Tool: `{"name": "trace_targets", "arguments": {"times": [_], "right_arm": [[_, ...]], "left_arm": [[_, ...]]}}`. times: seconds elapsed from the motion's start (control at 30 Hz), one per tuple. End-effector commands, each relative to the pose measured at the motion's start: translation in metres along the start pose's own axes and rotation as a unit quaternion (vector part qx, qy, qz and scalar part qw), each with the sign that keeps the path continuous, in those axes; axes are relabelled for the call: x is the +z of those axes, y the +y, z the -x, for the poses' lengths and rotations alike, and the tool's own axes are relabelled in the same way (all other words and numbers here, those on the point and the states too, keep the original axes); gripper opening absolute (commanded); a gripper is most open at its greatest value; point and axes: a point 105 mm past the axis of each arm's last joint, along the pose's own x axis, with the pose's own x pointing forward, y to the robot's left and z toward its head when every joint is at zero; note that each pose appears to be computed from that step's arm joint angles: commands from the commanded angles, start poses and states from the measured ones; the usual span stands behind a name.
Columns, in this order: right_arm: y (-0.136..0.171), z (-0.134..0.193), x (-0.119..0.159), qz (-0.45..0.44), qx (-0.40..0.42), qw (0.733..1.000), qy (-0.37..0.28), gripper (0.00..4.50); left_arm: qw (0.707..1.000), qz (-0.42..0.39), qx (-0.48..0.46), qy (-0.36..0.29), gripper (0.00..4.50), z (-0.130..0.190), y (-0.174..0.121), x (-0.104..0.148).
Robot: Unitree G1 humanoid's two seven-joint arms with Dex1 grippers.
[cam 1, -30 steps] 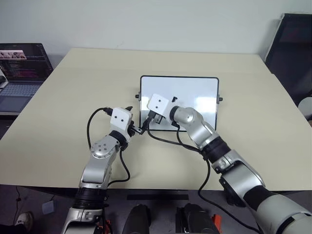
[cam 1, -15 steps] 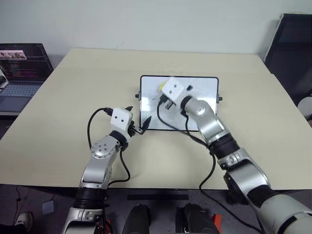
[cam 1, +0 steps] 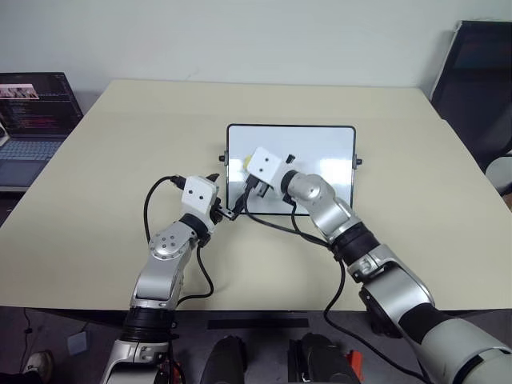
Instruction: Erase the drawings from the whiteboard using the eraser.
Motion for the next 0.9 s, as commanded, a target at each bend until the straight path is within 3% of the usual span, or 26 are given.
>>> {"name": "trace_targets", "arguments": {"times": [0.03, 0.13, 0.4, 0.5, 0.9], "right_arm": [[0.02, 0.006, -0.016, 0.005, 0.043, 0.998, 0.034, 0.87], [0.024, 0.011, -0.021, 0.002, 0.051, 0.998, 0.039, 0.87], [-0.039, 0.013, 0.0, -0.017, -0.092, 0.996, -0.009, 0.87], [-0.049, 0.01, 0.004, -0.013, -0.111, 0.994, -0.009, 0.87], [0.005, 0.0, -0.005, -0.012, 0.041, 0.998, 0.041, 0.87]], "left_arm": [[1.0, -0.011, 0.01, -0.027, 4.5, 0.002, 0.004, 0.016], [1.0, -0.01, 0.012, -0.027, 4.5, 0.003, 0.004, 0.015], [1.0, -0.008, 0.007, -0.026, 4.5, 0.0, 0.002, 0.014], [1.0, -0.007, 0.006, -0.027, 4.5, -0.001, 0.001, 0.014], [1.0, -0.007, 0.011, -0.024, 4.5, 0.003, 0.003, 0.012]]}}
